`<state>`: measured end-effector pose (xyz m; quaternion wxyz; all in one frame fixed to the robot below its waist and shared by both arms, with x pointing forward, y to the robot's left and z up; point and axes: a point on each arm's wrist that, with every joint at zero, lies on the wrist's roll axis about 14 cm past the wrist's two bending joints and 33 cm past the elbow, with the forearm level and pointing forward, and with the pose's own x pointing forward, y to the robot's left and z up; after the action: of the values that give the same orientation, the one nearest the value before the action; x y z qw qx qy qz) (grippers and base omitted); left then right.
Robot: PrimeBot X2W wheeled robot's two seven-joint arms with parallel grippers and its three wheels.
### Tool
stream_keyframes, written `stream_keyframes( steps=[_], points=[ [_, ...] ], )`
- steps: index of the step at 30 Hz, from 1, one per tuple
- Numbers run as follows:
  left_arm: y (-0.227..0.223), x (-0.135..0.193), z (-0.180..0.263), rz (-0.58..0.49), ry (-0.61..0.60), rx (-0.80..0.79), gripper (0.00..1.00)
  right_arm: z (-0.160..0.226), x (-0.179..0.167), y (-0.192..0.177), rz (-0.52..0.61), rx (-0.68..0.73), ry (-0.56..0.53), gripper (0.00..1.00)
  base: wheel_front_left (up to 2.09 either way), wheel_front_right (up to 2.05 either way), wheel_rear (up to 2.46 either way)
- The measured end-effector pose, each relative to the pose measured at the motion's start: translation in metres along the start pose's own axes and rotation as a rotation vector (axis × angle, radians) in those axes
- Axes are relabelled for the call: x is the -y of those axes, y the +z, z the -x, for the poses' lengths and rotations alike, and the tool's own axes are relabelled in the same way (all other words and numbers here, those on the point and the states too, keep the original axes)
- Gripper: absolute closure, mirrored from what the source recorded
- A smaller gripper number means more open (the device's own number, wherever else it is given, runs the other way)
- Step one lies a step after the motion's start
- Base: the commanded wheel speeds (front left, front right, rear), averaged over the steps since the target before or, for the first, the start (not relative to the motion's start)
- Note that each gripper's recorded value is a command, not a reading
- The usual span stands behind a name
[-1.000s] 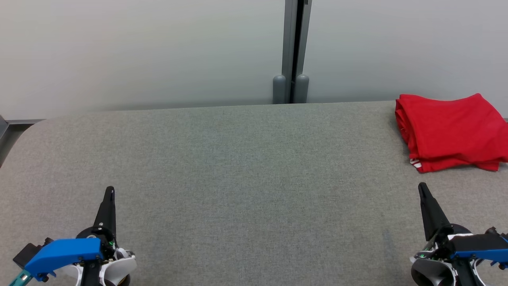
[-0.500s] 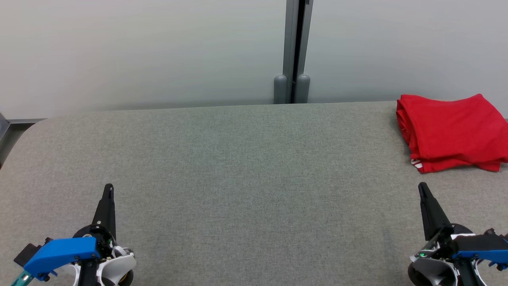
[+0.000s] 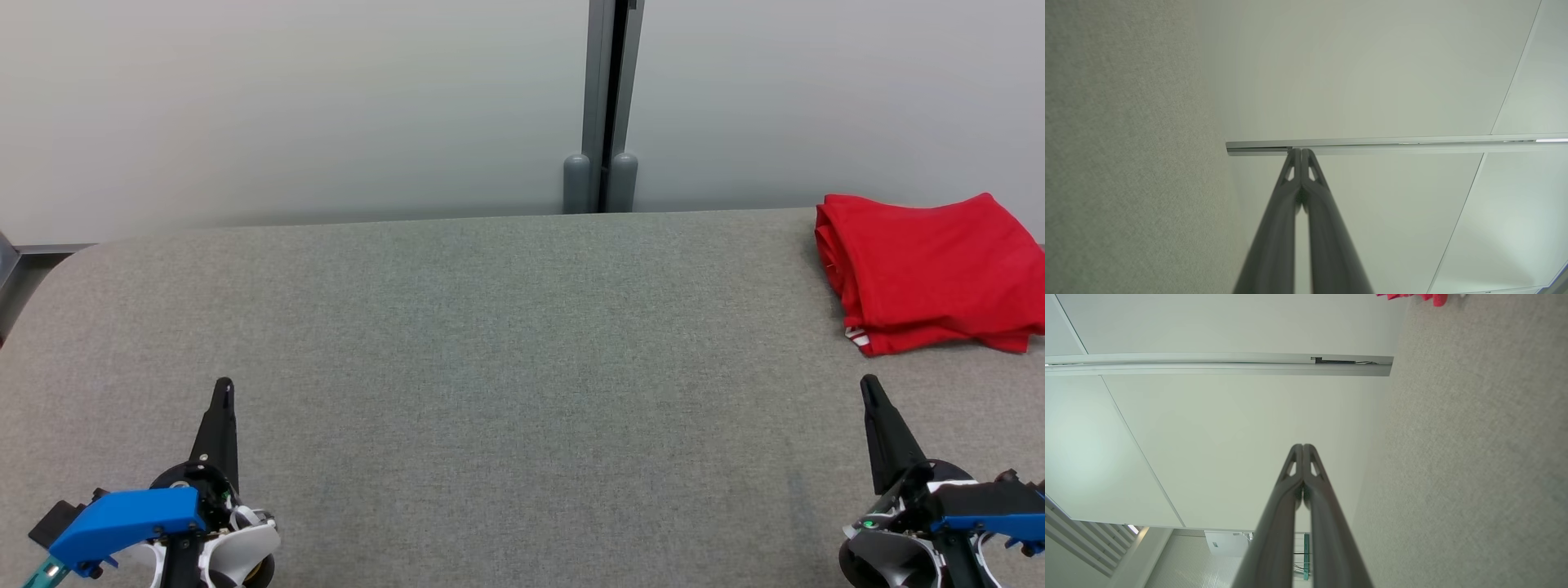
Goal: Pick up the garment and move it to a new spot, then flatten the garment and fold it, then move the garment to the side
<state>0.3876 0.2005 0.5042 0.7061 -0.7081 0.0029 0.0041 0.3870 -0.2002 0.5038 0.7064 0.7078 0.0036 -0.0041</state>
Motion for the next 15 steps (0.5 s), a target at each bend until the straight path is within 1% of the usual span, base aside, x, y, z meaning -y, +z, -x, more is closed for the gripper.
stream_keyframes(
  steps=[15],
  points=[
    [-0.0001,0.0,0.0,0.0,0.0,0.0,1.0,-0.0001,-0.0001,0.0,0.0,0.0,0.0,1.0,0.0,0.0,0.0]
  ],
)
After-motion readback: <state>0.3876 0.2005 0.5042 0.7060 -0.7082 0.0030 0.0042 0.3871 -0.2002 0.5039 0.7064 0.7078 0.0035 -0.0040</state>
